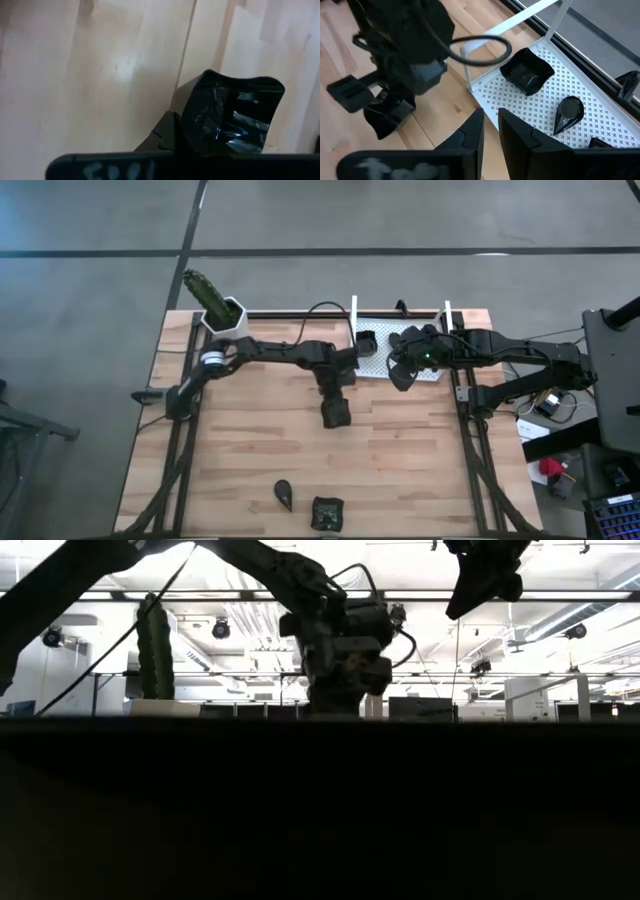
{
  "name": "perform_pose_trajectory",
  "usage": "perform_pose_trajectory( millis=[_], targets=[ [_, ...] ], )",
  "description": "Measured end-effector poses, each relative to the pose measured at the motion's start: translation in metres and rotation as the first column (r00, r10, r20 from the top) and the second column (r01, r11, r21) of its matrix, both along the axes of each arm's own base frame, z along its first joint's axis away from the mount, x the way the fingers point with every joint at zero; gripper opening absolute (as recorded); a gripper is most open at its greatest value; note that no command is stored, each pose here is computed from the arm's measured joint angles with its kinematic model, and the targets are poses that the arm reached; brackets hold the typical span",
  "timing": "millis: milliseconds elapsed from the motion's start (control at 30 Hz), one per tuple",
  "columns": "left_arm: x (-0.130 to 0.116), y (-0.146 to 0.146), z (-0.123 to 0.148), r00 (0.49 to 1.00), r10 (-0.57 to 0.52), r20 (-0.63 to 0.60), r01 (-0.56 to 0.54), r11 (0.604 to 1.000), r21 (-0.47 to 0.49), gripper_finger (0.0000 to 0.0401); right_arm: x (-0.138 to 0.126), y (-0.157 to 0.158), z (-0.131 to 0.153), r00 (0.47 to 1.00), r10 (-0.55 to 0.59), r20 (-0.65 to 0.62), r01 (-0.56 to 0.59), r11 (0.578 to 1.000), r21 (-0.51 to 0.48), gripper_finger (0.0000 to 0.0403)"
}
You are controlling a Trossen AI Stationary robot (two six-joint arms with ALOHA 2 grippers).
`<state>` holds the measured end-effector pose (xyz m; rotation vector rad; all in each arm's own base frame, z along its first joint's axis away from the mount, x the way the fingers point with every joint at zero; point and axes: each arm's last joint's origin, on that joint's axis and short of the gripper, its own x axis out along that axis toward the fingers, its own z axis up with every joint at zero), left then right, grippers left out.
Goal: Pick & Place Mini shaped plates
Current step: Stack the black distorted square plate on top of the other black distorted square plates on the shelf
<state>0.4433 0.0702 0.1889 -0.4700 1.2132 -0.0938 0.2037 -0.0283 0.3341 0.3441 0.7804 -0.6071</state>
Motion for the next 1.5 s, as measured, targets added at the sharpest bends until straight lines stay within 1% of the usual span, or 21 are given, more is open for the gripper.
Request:
perform_pose_trajectory(
  millis=[133,267,467,667,767,833,967,1033,1100,1200,1267,1400,1500],
  targets=[
    [0.002,0.0,-0.014,0.999,0.0,-0.035,0.0,1.0,0.005,0.0,0.0,0.0,0.0,1.0,0.0,-0.001,0.0,1.0,0.0,0.0052],
    [0.002,0.001,-0.016,0.999,-0.001,-0.039,0.001,1.0,0.005,0.0,0.0,0.0,0.0,1.0,0.0,0.0,0.0,1.0,0.0,0.0052],
    [0.002,0.0,-0.015,0.999,-0.006,-0.035,0.007,1.0,0.01,0.0011,0.0,0.0,0.0,1.0,0.0,0.0,0.0,1.0,0.0,0.0052],
    [0.002,0.001,-0.014,0.999,-0.008,-0.034,0.008,1.0,0.016,0.0045,0.0,0.0,0.0,1.0,0.0,0.001,0.0,1.0,0.0,0.0052],
    [0.004,0.001,-0.009,1.0,-0.009,-0.018,0.01,1.0,0.02,0.0056,0.0,0.0,0.0,1.0,-0.001,0.001,0.001,1.0,0.001,0.0052],
    [0.004,0.001,0.0,1.0,-0.009,-0.003,0.009,1.0,0.024,0.0057,0.0,0.0,0.0,1.0,-0.001,0.001,0.001,1.0,0.001,0.0052],
    [0.002,0.001,0.027,0.999,-0.018,0.051,0.015,0.999,0.047,0.0055,0.0,0.0,0.0,1.0,-0.001,0.001,0.001,1.0,0.0,0.0052],
    [-0.002,0.002,0.043,0.997,-0.004,0.081,-0.004,0.995,0.098,0.0055,0.0,0.0,0.0,1.0,0.003,0.002,-0.003,1.0,-0.001,0.0052],
    [-0.011,0.001,0.065,0.993,0.018,0.115,-0.039,0.983,0.178,0.0057,0.0,0.0,0.0,1.0,0.02,0.002,-0.02,1.0,0.002,0.0052],
    [-0.029,0.0,0.104,0.983,0.059,0.176,-0.113,0.944,0.311,0.0057,0.002,0.002,0.0,0.995,0.095,0.01,-0.095,0.995,0.036,0.0052],
    [-0.046,-0.003,0.133,0.971,0.079,0.225,-0.161,0.914,0.373,0.0056,0.005,0.004,-0.001,0.989,0.142,0.033,-0.143,0.988,0.052,0.0052],
    [-0.081,-0.013,0.182,0.941,0.09,0.327,-0.234,0.869,0.435,0.0057,0.017,0.007,-0.008,0.964,0.253,0.083,-0.257,0.965,0.051,0.0052],
    [-0.106,-0.025,0.213,0.909,0.087,0.407,-0.291,0.832,0.472,0.0057,0.03,0.01,-0.016,0.935,0.337,0.107,-0.341,0.94,0.015,0.0052]
  ],
)
